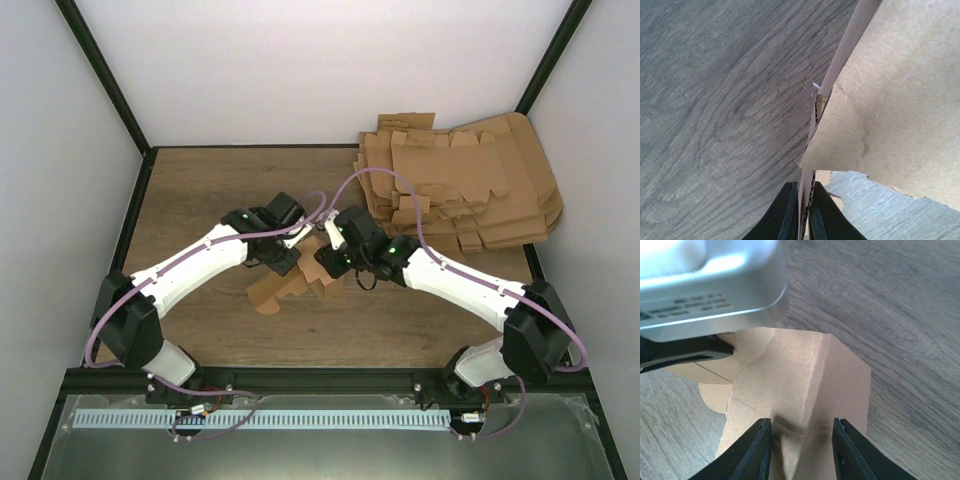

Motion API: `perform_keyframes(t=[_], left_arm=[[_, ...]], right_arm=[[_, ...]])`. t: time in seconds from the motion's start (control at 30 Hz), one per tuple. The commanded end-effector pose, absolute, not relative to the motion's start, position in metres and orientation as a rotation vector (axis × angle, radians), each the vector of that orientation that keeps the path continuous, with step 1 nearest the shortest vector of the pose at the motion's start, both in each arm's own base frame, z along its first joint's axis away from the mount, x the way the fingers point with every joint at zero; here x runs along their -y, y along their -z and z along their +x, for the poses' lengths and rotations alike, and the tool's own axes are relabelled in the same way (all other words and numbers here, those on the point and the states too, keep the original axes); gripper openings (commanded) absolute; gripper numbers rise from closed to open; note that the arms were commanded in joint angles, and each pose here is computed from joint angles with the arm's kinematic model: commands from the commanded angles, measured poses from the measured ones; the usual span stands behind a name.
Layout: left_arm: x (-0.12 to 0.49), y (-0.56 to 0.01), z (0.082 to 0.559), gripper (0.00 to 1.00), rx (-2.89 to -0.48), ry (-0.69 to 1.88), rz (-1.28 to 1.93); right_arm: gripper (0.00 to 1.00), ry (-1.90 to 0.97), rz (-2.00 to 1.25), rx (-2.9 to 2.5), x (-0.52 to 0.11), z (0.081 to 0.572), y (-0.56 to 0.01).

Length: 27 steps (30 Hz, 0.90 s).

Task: Fold the paper box

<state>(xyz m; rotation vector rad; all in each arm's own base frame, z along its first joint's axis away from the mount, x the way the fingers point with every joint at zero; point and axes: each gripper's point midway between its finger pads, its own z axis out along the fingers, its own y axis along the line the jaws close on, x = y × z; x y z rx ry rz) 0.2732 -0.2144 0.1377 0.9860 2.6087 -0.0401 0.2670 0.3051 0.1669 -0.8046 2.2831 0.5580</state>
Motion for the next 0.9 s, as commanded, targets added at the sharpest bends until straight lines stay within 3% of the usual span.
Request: perform_keyframes(t=[0.0, 0.43, 0.77, 0.87], left_arm=[[0.219, -0.147, 0.279, 0.08, -2.565, 0.047, 0.993], [0.224, -0.146, 0.276, 0.15, -2.538, 0.059, 1.072], [0.226, -0.146, 0.293, 0.14, -2.485, -0.023, 1.117], [0.225, -0.145, 0.297, 0.14, -2.464, -0.059, 1.139]], right_arm=[[0.36, -0.381, -0.814, -2.37, -0.281, 0.266, -0.151], [0.37, -0.297, -0.895, -2.326, -0.272, 0.268, -0.138], [0.4, -0.275, -0.9, -2.307, -0.269, 0.268, -0.141], [0.45, -0.279, -0.921, -2.298, -0.27, 0.267, -0.141]])
